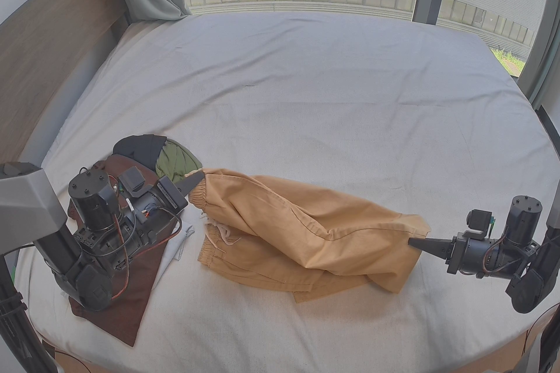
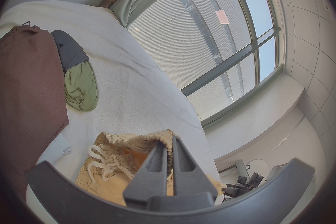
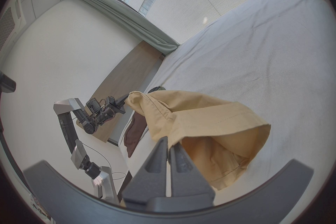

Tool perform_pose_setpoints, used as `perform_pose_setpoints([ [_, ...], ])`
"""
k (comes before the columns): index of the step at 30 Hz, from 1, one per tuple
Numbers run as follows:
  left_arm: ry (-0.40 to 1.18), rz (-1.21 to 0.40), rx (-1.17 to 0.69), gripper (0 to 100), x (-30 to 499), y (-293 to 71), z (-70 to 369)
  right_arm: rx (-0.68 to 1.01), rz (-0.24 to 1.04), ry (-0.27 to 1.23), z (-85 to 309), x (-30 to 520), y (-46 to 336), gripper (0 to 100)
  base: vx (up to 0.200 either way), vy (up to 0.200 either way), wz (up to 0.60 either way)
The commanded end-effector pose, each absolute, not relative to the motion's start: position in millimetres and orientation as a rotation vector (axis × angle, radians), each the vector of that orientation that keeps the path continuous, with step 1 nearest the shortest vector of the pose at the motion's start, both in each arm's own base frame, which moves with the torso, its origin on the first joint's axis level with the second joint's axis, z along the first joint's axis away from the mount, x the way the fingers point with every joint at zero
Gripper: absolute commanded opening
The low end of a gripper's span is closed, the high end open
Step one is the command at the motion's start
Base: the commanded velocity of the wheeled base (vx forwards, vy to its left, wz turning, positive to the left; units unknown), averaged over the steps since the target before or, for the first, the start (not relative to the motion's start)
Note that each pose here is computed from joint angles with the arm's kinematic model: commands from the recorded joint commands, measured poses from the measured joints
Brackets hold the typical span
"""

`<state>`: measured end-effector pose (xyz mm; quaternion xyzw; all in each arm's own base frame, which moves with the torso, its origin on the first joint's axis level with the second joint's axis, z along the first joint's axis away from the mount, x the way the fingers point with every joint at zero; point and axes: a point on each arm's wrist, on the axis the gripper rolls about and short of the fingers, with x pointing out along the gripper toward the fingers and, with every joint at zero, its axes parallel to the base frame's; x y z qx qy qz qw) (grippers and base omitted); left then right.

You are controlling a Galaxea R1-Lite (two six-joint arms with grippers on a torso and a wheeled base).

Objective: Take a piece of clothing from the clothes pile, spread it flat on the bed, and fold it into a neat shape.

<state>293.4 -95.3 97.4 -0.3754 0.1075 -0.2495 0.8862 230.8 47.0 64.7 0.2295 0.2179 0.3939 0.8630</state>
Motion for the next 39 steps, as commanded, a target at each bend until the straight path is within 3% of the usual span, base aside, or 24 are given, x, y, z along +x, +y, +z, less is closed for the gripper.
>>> perform_pose_setpoints([
  [1,0.222,-0.52,-0.781,0,293,-95,98,0.476,0.827,0.456,64,232,48,0,0.0,0.0,0.0],
  [2,0.222,-0.52,-0.781,0,293,-95,98,0.477,0.826,0.457,64,232,48,100,0.0,0.0,0.0],
  [12,0.222,-0.522,-0.783,0,293,-96,98,0.456,0.803,0.522,37,245,52,100,0.0,0.0,0.0],
  [39,0.211,-0.525,-0.783,0,292,-95,102,0.423,0.872,0.538,33,249,84,100,0.0,0.0,0.0],
])
